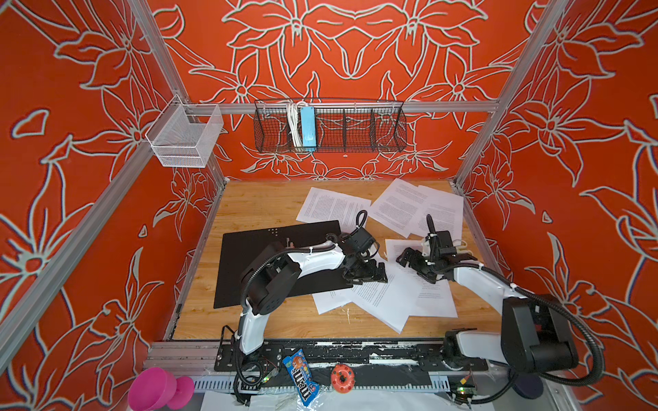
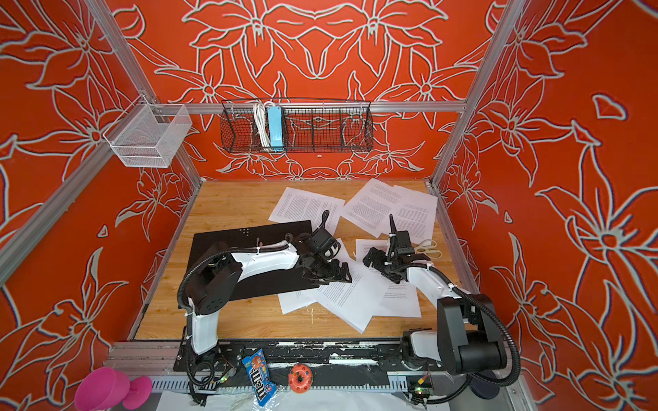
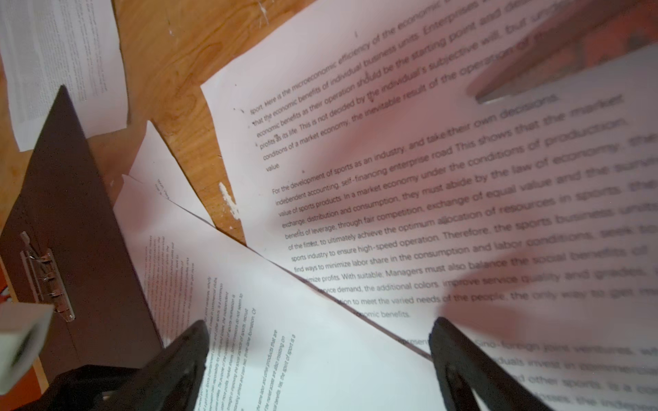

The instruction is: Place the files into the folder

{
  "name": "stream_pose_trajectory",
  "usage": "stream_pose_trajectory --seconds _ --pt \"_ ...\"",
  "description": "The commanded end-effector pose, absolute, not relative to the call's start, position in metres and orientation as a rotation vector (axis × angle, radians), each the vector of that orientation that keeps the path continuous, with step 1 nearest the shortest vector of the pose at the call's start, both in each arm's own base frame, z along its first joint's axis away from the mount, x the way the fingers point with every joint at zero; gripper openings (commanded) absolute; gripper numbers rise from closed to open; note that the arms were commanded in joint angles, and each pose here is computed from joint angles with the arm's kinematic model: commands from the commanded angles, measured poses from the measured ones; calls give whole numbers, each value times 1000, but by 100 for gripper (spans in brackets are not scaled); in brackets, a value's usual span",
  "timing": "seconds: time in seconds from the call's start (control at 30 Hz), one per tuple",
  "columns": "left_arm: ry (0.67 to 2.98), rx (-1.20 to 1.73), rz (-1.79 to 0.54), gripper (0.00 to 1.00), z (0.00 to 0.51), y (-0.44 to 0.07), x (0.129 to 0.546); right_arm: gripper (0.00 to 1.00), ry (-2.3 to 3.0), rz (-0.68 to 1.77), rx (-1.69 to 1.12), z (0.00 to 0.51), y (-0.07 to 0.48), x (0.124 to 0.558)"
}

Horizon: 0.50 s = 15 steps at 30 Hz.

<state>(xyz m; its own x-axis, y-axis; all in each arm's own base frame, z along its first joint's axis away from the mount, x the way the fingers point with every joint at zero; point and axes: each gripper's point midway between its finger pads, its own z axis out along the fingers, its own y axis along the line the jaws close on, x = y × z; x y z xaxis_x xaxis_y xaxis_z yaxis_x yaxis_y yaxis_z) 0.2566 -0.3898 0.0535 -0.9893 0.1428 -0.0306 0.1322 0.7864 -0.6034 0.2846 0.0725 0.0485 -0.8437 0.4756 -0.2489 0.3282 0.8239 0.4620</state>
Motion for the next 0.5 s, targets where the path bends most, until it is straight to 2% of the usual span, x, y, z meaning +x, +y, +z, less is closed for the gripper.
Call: stream_pose_trajectory --seconds 0.0,0.2,0.47 --pt "-2952 -228 909 98 35 -388 259 98 2707 538 638 37 67 272" --pt "-3003 -256 706 98 7 -364 274 98 2784 571 603 30 75 272" --pt "-3025 -350 588 98 -14 -350 280 98 2822 705 539 33 96 273"
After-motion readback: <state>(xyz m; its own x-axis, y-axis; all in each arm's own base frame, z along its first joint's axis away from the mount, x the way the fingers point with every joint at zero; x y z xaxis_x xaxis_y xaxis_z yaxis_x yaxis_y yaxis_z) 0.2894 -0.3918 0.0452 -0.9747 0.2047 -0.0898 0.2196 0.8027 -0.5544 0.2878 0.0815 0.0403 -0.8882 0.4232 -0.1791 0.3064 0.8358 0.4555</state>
